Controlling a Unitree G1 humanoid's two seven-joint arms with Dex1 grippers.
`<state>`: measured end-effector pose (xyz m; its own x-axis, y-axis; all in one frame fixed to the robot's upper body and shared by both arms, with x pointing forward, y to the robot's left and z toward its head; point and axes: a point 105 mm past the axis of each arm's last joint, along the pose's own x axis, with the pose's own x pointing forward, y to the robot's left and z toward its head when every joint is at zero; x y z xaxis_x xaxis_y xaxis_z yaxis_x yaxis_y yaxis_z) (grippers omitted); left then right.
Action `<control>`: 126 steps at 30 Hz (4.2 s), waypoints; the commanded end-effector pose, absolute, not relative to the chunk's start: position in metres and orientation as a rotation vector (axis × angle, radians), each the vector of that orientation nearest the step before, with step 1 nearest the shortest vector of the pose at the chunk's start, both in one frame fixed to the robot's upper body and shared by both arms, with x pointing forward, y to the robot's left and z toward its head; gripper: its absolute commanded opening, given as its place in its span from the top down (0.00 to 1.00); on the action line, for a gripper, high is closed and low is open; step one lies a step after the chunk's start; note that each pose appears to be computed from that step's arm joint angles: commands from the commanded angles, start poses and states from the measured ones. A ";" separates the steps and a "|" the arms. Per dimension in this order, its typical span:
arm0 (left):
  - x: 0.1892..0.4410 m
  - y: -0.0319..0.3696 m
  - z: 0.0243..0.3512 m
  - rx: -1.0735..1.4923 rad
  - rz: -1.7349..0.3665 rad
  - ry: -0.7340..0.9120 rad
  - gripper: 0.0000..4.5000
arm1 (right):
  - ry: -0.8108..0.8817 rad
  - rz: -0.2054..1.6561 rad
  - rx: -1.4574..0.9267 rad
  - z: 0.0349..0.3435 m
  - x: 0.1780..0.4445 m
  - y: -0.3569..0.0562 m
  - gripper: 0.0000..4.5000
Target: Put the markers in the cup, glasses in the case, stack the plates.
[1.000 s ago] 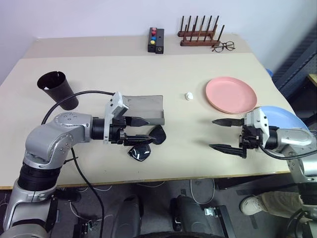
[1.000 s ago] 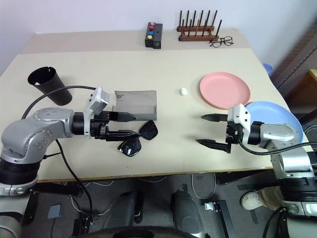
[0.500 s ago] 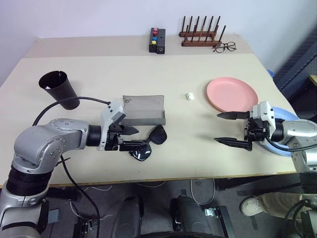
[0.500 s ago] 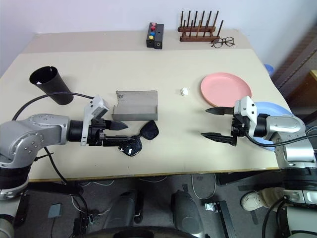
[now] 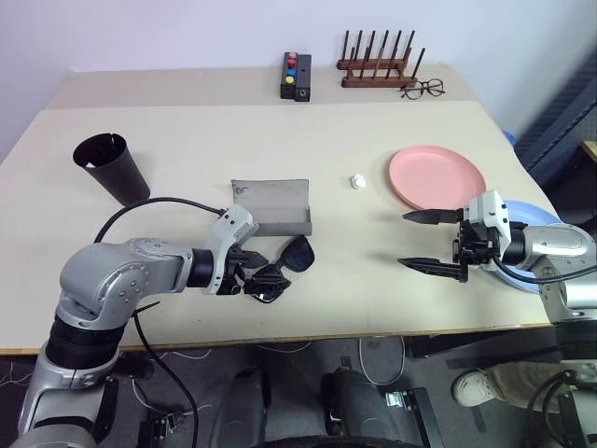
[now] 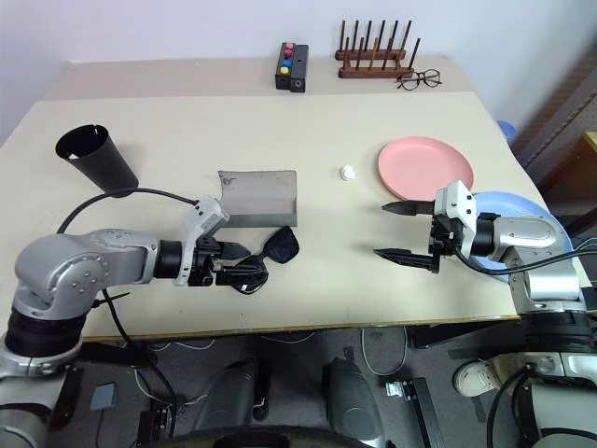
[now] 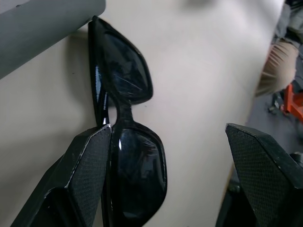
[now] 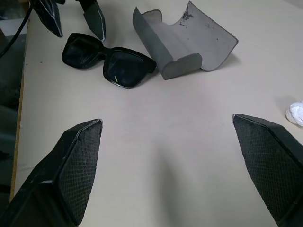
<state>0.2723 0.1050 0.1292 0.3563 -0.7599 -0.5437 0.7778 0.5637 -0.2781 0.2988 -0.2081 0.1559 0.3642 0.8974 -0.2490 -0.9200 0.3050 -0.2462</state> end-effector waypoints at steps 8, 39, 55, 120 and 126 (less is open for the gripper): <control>0.284 0.111 0.123 0.090 -0.896 0.673 0.13 | 0.014 1.212 -0.382 0.163 0.297 -0.204 0.00; 0.259 0.106 0.165 0.056 -1.257 0.514 0.99 | -0.006 1.190 -0.386 0.163 0.302 -0.200 0.00; 0.349 0.150 0.233 0.252 -1.115 0.183 0.99 | -0.029 1.216 -0.389 0.163 0.313 -0.190 0.00; 0.413 0.142 0.246 0.524 -1.143 0.053 0.16 | -0.105 1.095 -0.363 0.181 0.306 -0.175 0.00; 0.435 0.146 0.253 0.387 -0.877 -0.043 0.28 | -0.108 1.045 -0.361 0.179 0.303 -0.183 0.00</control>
